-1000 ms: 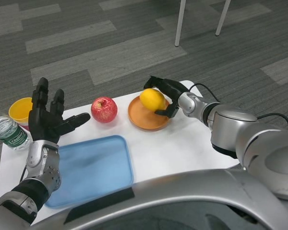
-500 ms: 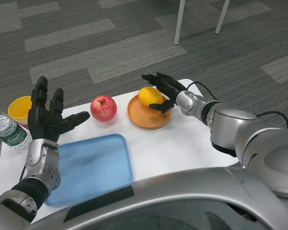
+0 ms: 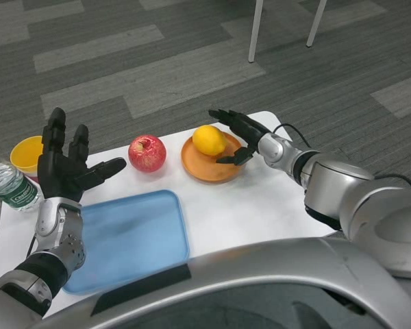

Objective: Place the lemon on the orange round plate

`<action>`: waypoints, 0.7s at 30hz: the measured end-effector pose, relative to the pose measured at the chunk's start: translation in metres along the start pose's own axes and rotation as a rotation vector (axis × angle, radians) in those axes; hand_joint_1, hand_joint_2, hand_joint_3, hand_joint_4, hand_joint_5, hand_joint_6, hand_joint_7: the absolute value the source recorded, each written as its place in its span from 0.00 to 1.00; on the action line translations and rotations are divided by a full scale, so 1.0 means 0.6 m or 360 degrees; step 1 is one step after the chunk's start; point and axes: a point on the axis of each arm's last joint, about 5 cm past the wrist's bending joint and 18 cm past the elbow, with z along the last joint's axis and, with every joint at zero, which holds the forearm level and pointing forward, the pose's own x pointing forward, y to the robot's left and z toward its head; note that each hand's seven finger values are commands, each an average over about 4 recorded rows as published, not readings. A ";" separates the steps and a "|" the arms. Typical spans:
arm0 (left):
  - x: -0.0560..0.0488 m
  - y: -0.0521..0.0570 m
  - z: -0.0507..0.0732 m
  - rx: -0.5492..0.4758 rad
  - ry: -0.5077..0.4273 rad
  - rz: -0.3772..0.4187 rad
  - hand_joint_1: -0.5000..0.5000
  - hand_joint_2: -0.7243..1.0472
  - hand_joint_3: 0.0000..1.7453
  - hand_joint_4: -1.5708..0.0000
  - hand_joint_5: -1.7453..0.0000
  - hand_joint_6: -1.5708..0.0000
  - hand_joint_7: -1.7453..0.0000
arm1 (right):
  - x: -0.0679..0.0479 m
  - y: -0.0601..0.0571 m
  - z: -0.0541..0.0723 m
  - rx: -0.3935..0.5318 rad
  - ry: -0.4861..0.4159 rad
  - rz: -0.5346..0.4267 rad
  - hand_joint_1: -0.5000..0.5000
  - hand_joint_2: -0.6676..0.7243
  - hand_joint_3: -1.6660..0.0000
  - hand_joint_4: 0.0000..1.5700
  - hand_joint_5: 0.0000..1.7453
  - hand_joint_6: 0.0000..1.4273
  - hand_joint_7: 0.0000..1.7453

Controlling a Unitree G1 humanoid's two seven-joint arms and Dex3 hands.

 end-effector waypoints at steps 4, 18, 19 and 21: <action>0.000 0.001 0.000 -0.0002 0.0000 0.0005 1.00 0.50 0.05 1.00 0.82 0.98 0.88 | -0.006 -0.007 -0.003 0.0088 -0.0051 -0.0061 0.11 0.59 0.95 0.00 0.00 0.00 0.00; 0.000 0.003 0.000 0.0000 -0.0001 0.0022 1.00 0.50 0.05 1.00 0.82 0.98 0.88 | -0.041 -0.020 -0.012 0.0564 -0.0322 -0.0546 0.04 1.00 1.00 0.00 0.00 0.00 0.00; 0.000 0.003 0.001 -0.0001 -0.0002 0.0025 1.00 0.50 0.05 1.00 0.82 0.98 0.88 | -0.044 -0.021 -0.011 0.0601 -0.0362 -0.0587 0.04 1.00 1.00 0.00 0.00 0.00 0.00; 0.000 0.004 0.001 -0.0006 -0.0009 0.0034 1.00 0.50 0.05 1.00 0.82 0.98 0.88 | -0.051 -0.024 -0.009 0.0664 -0.0433 -0.0653 0.04 1.00 1.00 0.00 0.00 0.00 0.00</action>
